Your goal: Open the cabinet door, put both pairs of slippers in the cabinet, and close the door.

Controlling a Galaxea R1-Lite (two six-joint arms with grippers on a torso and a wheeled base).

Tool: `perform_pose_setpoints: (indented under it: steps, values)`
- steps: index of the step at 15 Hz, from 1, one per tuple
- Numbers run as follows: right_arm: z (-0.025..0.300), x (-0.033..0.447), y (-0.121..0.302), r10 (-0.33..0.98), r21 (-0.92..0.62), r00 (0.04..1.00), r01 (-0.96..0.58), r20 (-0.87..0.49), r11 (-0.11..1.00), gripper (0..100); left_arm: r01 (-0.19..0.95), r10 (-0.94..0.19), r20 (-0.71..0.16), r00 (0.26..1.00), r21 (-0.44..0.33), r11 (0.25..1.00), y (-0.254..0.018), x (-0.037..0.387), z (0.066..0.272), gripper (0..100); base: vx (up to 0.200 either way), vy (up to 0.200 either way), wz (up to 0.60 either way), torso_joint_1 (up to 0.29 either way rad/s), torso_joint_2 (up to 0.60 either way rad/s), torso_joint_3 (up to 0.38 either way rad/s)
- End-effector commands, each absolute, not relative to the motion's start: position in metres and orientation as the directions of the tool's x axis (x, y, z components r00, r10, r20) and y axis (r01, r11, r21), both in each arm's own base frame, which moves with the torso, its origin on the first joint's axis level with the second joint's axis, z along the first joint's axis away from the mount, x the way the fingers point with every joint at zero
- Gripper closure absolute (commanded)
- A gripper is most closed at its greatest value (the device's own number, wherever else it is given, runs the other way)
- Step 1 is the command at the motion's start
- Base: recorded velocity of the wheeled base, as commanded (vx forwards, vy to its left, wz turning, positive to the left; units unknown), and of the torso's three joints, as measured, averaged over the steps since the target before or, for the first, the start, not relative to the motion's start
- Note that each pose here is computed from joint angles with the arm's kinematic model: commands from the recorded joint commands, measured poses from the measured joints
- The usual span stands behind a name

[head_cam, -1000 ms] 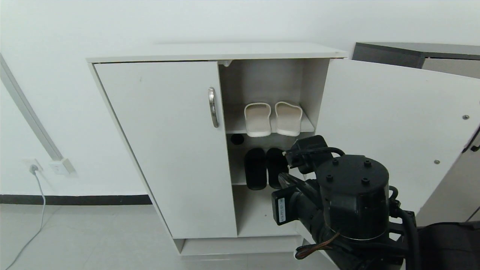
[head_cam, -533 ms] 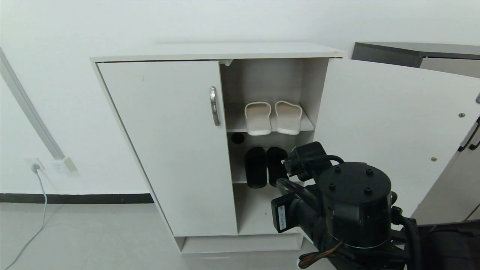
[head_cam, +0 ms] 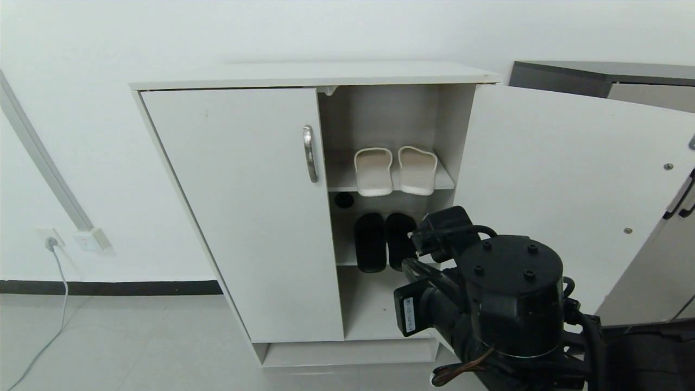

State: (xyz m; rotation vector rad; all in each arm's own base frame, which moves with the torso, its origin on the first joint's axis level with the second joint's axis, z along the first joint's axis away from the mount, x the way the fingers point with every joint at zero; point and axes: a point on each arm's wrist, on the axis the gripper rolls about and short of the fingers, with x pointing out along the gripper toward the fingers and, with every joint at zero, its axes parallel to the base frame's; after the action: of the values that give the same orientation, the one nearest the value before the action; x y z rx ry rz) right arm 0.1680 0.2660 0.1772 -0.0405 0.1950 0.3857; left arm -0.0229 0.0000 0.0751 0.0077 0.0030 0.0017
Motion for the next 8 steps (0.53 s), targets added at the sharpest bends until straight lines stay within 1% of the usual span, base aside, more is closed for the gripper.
perform_pose_setpoints:
  steps: [1,8]
  values:
    - [0.1761,0.1683,0.2666,0.368,-0.005,0.908,-0.376,-0.199,0.927,100,-0.002,0.002,-0.003,1.0,0.008,1.0,0.0,-0.0229,0.0754,100,0.0,0.0,0.0,0.0,0.0,0.0]
    - [0.1766,0.169,0.2658,0.364,-0.006,0.91,-0.372,-0.198,0.928,100,-0.003,0.003,-0.005,1.0,0.008,1.0,0.0,-0.0228,0.075,100,0.0,0.0,0.0,0.0,0.0,0.0]
